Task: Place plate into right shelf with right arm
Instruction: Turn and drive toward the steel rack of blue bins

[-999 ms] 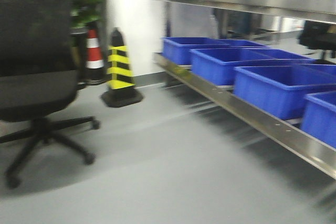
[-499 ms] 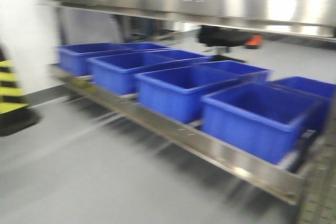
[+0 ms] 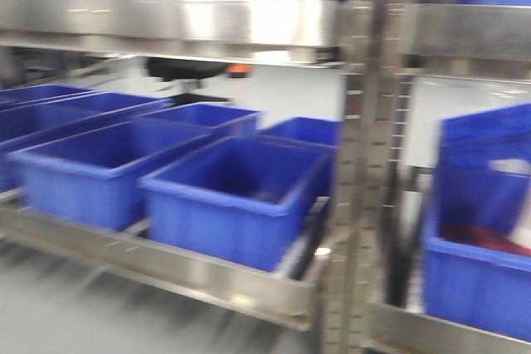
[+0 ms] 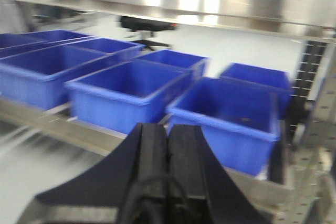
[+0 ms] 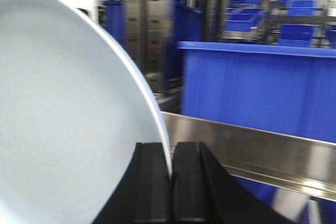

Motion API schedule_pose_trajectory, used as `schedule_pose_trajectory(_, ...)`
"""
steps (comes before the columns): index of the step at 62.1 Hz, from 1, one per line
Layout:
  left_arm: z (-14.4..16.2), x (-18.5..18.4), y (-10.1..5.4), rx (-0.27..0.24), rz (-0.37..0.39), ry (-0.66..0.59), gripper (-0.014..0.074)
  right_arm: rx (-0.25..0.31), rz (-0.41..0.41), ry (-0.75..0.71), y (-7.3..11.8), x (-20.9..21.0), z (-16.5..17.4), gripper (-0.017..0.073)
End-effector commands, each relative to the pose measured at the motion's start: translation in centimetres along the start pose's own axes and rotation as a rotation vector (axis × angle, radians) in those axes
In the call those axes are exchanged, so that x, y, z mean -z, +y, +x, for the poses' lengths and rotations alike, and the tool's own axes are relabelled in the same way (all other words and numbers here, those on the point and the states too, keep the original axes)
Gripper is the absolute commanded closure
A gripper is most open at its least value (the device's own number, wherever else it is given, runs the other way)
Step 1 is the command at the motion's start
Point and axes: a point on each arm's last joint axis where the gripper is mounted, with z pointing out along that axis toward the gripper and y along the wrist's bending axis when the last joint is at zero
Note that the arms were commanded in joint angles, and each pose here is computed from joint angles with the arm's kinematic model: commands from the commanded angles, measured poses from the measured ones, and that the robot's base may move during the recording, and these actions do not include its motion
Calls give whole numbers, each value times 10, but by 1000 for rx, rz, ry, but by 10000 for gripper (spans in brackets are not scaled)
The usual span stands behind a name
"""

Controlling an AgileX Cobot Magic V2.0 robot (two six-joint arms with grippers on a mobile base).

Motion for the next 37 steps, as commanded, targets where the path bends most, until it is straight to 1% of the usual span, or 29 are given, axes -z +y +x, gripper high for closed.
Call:
schedule_pose_trajectory(1, -5, 1, 1, 15, -12, -89, 722, 18, 7, -114, 0, 0, -17, 508)
schedule_pose_trajectory(37, -5, 1, 1, 15, -12, -89, 722, 18, 7, -114, 0, 0, -17, 508)
